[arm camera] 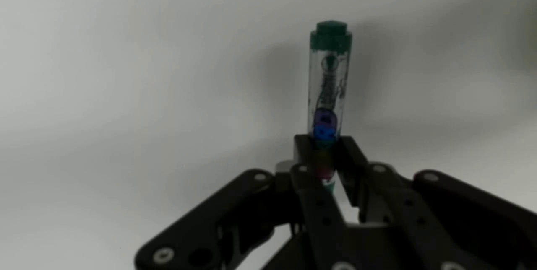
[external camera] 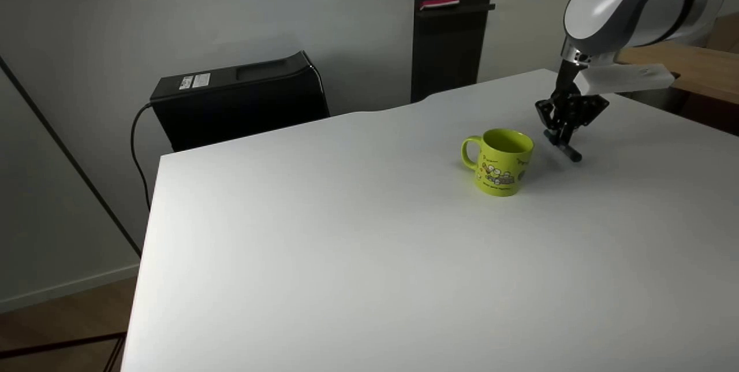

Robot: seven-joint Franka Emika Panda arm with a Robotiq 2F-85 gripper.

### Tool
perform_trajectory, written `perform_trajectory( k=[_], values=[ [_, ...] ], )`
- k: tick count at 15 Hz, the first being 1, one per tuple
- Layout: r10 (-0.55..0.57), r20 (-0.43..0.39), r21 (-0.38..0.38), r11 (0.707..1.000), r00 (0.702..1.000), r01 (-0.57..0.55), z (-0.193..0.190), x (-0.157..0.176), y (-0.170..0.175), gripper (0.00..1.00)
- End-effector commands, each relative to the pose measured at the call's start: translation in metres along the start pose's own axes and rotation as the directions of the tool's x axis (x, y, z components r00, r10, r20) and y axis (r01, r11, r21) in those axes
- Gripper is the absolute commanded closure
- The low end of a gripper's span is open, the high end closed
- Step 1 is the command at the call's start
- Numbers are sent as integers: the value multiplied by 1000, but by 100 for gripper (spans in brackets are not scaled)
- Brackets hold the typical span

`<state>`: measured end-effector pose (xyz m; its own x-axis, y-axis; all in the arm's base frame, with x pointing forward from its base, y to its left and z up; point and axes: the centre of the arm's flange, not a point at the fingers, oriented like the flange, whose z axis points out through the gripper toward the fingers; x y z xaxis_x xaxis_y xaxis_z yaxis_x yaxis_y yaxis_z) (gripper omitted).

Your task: Take the marker off of the table and place it in the green cup

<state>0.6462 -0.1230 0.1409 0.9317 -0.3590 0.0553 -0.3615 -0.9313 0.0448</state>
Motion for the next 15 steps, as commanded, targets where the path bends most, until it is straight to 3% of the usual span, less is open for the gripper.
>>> perform_trajectory(
  k=[1, 6, 15],
  values=[
    [31, -22, -24, 999, 999, -31, -25, 13, -8, 95],
    [13, -158, -38, 999, 987, -19, -67, 15, -31, 95],
    [-28, -383, -53, 999, 923, 8, -141, -3, -81, 95]
  ],
)
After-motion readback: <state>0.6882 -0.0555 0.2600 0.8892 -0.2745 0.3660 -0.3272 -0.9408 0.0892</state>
